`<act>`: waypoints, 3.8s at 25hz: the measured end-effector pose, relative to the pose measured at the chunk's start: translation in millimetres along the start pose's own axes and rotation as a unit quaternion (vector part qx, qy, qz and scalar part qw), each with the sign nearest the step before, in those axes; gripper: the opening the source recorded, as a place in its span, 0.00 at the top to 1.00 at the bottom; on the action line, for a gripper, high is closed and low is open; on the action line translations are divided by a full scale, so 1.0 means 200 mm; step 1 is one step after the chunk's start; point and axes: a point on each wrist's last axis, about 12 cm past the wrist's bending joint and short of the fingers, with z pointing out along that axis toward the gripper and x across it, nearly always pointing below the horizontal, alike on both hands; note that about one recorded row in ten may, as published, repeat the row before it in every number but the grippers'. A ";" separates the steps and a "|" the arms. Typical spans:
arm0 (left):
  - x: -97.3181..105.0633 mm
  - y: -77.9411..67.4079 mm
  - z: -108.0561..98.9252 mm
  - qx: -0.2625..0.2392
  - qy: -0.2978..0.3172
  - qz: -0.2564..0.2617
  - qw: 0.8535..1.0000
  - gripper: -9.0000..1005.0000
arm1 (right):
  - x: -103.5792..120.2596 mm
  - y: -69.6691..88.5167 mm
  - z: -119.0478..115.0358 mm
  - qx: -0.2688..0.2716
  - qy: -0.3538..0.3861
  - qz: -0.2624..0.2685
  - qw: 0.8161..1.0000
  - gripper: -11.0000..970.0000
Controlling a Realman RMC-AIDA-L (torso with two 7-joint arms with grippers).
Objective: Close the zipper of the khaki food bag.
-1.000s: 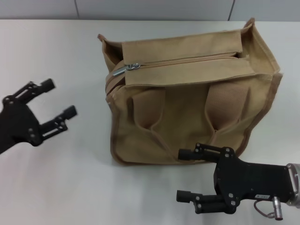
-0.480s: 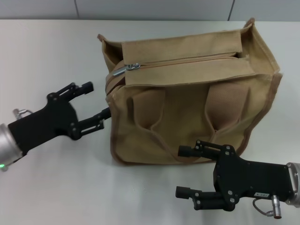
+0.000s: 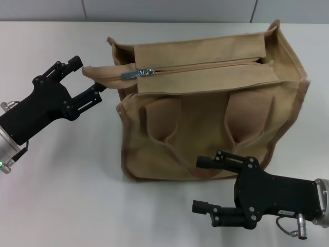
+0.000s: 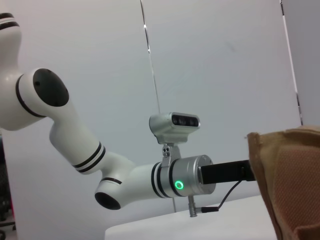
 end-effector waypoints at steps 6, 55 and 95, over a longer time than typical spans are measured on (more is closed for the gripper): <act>0.00 -0.01 0.00 0.005 0.002 -0.009 1.000 0.17 | 0.01 -0.01 0.00 0.012 0.002 0.001 1.000 0.17; 0.06 -0.14 -0.11 -0.028 -0.063 0.013 0.998 0.88 | 0.00 -0.03 0.02 0.027 -0.007 -0.004 1.000 0.17; -0.04 -0.16 0.06 0.027 -0.127 0.013 0.991 0.95 | -0.41 -0.33 0.15 -0.040 -0.203 0.467 0.860 0.17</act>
